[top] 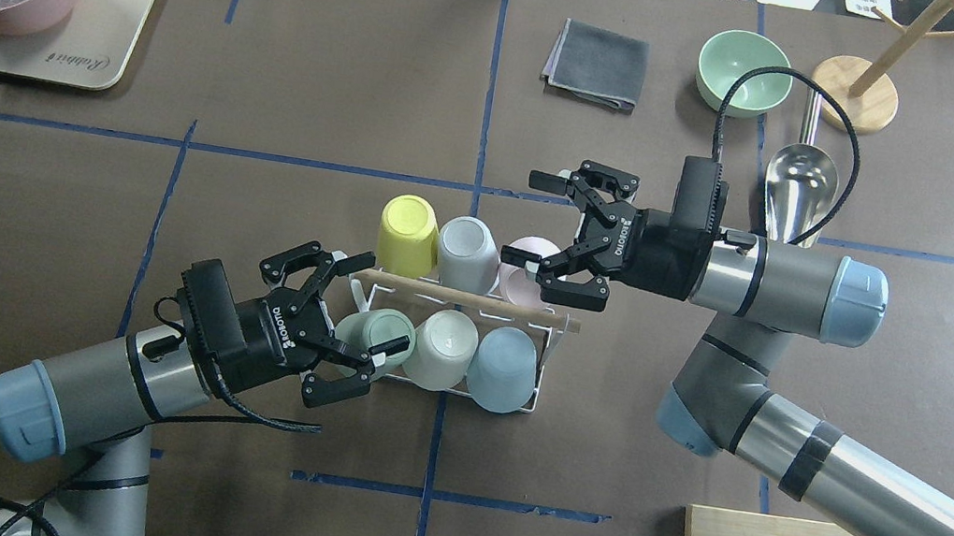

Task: Place cup on cup holder

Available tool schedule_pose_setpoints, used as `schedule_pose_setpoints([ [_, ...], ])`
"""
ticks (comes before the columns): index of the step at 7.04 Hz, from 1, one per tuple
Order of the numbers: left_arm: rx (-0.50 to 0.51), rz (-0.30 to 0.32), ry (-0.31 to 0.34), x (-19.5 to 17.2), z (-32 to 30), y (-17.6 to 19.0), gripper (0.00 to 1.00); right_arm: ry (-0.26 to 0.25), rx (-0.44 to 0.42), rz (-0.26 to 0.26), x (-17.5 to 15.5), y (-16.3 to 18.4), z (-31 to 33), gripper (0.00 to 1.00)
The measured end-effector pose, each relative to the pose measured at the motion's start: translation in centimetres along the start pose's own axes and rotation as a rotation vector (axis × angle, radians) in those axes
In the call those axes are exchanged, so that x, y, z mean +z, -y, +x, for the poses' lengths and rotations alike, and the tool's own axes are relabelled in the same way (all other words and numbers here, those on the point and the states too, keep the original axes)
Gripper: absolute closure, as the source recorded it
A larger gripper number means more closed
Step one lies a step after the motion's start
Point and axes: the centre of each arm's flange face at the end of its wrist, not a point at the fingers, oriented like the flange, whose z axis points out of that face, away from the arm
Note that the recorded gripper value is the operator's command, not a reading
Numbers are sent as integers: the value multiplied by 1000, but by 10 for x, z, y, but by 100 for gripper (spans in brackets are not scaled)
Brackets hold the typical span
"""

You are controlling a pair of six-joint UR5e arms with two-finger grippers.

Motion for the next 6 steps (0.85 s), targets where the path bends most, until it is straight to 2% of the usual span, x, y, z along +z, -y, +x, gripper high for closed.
schedule_pose_setpoints([
  [2, -4, 50, 7, 0, -6, 30, 0, -43, 58, -15, -4, 24, 25, 0],
  [3, 15, 49, 32, 3, -19, 44, 0, -76, 74, -51, -3, 42, 46, 0],
  [5, 78, -23, 120, 16, -52, 77, 0, -159, 124, -149, 3, 77, 80, 0],
  [6, 73, -72, 149, 21, -69, 91, 0, -215, 156, -214, 7, 91, 91, 0],
])
